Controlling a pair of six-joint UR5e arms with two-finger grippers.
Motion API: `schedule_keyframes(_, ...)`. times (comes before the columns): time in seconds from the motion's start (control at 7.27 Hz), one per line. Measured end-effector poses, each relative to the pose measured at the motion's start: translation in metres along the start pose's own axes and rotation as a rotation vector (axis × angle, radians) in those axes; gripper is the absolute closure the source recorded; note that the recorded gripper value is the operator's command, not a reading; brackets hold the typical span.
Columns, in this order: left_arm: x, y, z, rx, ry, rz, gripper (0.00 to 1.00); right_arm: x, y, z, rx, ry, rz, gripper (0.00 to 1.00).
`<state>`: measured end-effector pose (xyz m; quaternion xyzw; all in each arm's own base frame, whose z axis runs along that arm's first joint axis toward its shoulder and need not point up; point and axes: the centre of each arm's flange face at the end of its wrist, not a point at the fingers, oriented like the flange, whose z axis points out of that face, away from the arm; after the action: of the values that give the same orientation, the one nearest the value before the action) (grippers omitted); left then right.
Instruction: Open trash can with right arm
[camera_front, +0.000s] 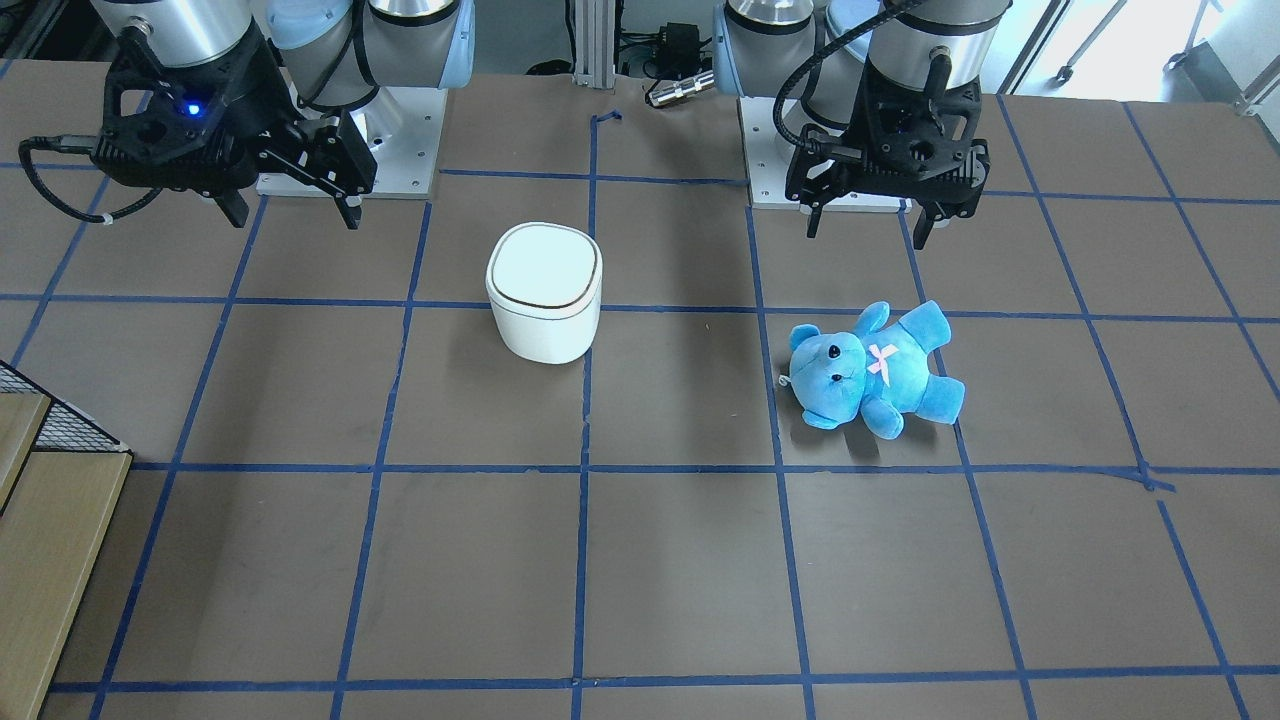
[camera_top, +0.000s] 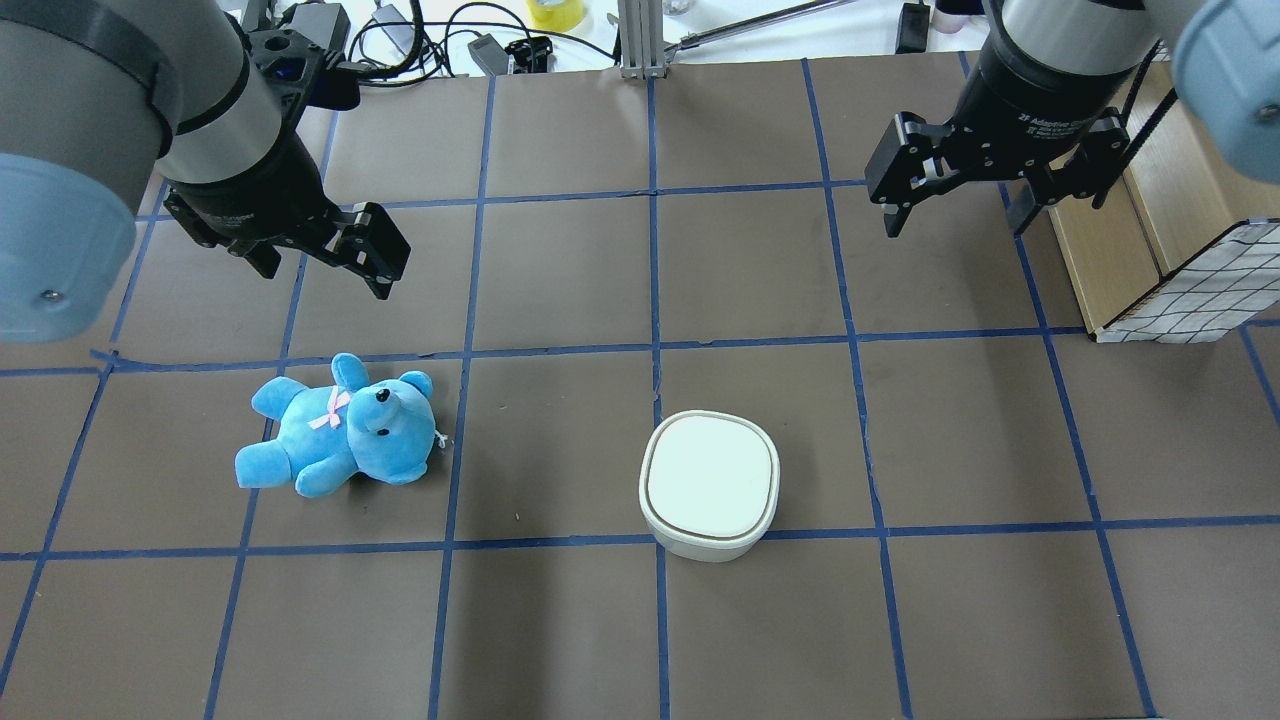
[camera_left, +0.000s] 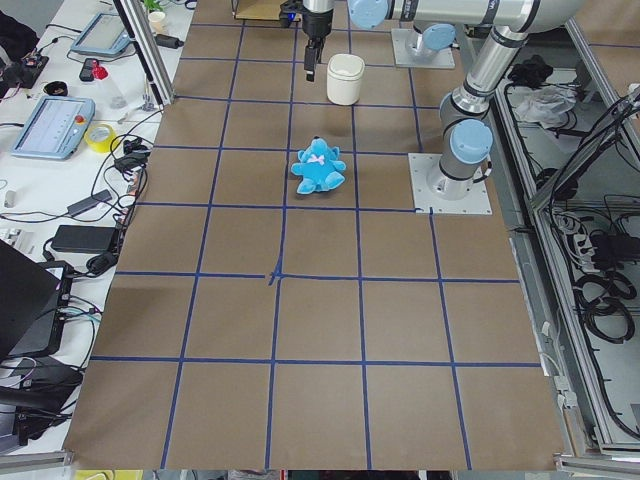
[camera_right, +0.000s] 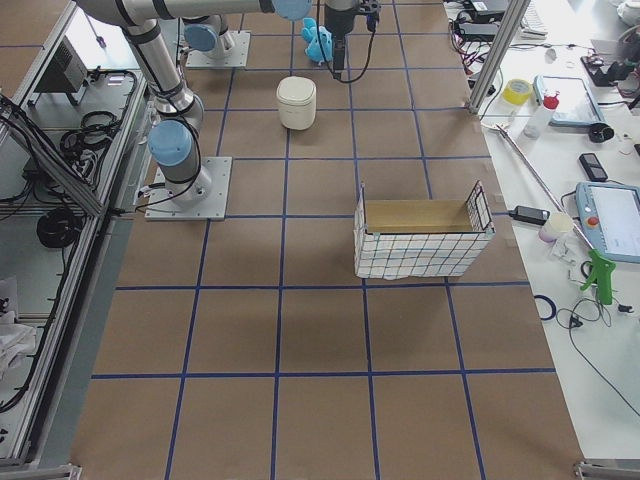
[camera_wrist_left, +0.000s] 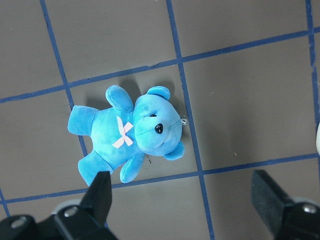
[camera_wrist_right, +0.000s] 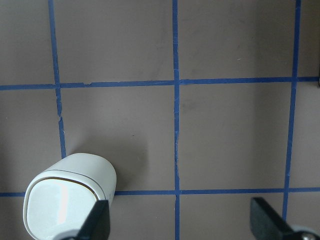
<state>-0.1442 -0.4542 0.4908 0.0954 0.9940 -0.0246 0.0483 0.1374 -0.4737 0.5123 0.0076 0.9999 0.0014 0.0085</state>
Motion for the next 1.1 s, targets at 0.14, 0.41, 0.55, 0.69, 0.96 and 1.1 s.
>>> schedule_keyframes(0.14, 0.0000, 0.0000, 0.0000, 0.000, 0.000, 0.000, 0.00, 0.0000, -0.0001, 0.0004, -0.001, 0.000, 0.000, 0.00)
schedule_keyframes(0.41, 0.0000, 0.0000, 0.0000, 0.000, 0.000, 0.000, 0.00, 0.0001, -0.0002, 0.0005, -0.001, 0.001, 0.002, 0.00)
schedule_keyframes(0.55, 0.0000, 0.0000, 0.0000, 0.000, 0.000, 0.000, 0.00, 0.0004, -0.0002, 0.0007, -0.003, 0.002, 0.002, 0.00)
schedule_keyframes(0.69, 0.0000, 0.0000, 0.0000, 0.000, 0.000, 0.000, 0.00, 0.0006, 0.0000, 0.0009, -0.005, 0.003, 0.003, 0.00)
schedule_keyframes(0.96, 0.0000, 0.0000, 0.0000, 0.000, 0.000, 0.000, 0.00, 0.0009, 0.0013, 0.0011, -0.012, 0.004, 0.010, 0.00)
schedule_keyframes(1.1, 0.0000, 0.0000, 0.0000, 0.000, 0.000, 0.000, 0.00, 0.0010, 0.0017, 0.0012, -0.014, 0.005, 0.018, 0.00)
